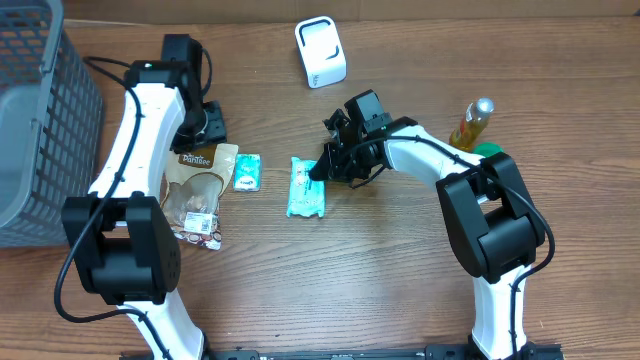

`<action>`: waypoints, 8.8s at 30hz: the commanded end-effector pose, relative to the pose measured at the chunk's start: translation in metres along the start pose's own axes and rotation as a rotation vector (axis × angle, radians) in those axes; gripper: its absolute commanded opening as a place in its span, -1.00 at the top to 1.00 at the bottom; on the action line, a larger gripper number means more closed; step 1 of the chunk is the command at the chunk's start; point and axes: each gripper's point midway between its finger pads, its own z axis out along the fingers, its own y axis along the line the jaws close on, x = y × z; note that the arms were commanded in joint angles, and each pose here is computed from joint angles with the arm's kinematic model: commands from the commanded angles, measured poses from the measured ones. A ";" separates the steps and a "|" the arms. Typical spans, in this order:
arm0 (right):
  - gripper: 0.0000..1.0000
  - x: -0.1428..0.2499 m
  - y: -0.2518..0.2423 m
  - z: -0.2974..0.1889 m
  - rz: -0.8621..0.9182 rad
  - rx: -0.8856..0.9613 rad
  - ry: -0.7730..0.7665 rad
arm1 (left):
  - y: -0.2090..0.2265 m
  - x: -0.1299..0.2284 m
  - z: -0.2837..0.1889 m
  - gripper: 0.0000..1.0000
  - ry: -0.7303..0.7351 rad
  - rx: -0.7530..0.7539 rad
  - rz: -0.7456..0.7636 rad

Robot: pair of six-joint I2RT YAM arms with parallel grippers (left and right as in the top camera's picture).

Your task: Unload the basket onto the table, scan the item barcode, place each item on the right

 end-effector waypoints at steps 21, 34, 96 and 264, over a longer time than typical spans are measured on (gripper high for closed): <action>0.93 -0.027 -0.008 -0.160 -0.399 1.264 -0.336 | -0.003 -0.006 -0.014 -1.00 -0.031 0.029 -0.012; 0.93 -0.002 -0.007 -0.085 -0.532 1.363 -0.255 | -0.003 -0.005 -0.014 -0.99 -0.031 0.029 -0.011; 0.74 0.028 0.026 -0.035 -0.148 0.423 0.052 | -0.003 -0.005 -0.014 -0.99 -0.031 0.029 -0.012; -0.20 0.072 -0.022 -0.026 0.166 0.358 0.107 | -0.003 -0.005 -0.014 -0.99 -0.031 0.030 -0.011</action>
